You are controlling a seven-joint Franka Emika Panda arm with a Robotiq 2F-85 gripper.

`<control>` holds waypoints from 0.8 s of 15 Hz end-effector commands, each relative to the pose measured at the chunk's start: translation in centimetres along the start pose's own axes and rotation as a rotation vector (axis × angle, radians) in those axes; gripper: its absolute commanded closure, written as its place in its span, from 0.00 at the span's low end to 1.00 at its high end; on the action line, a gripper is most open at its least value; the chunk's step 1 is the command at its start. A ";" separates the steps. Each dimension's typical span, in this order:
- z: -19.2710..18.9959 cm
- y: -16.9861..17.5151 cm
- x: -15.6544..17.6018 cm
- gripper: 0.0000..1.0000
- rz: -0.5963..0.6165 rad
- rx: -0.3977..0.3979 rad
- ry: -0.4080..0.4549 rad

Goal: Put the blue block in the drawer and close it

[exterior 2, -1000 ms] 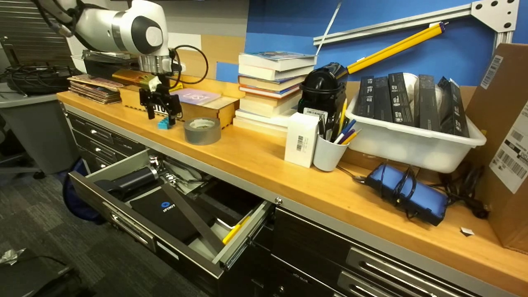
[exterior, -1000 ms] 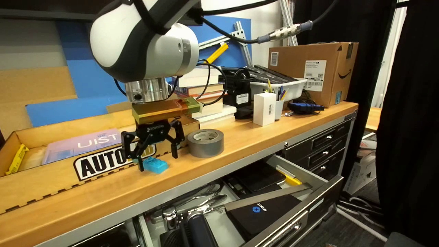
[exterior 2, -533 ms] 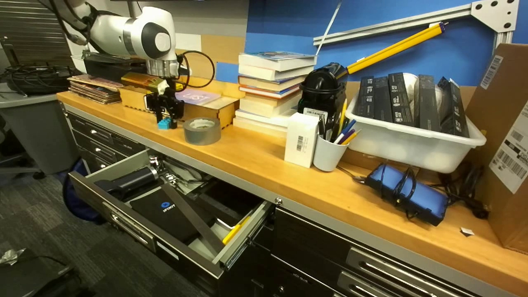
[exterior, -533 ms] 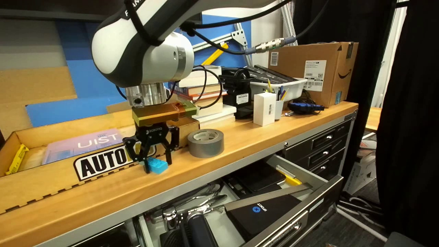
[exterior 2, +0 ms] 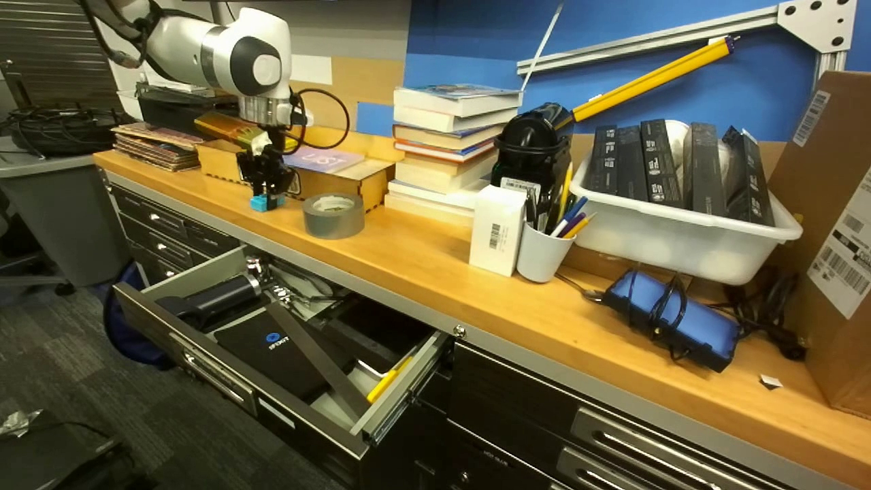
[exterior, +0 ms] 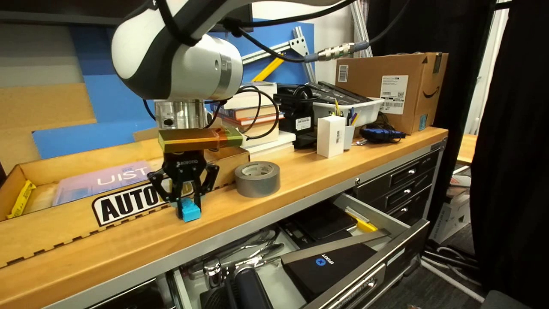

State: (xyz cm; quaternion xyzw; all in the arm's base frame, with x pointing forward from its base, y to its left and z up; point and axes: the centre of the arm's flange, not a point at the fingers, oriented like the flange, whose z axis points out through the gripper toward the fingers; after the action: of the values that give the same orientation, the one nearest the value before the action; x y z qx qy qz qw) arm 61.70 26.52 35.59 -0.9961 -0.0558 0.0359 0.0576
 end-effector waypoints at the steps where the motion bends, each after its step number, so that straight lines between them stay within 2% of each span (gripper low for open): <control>1: -0.3 1.1 -4.4 0.86 0.030 0.002 -0.002; 4: 0.1 2.0 -9.0 0.86 0.040 -0.055 -0.036; 7: 0.5 3.2 -14.0 0.85 0.079 -0.123 -0.008; 9: 1.4 4.3 -16.3 0.84 0.174 -0.188 0.015; 12: 3.1 6.3 -18.6 0.84 0.230 -0.199 0.018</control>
State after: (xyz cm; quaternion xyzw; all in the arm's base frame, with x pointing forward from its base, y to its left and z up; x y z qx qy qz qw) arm 48.25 21.08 33.72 -0.9980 0.0242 0.0485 -0.0336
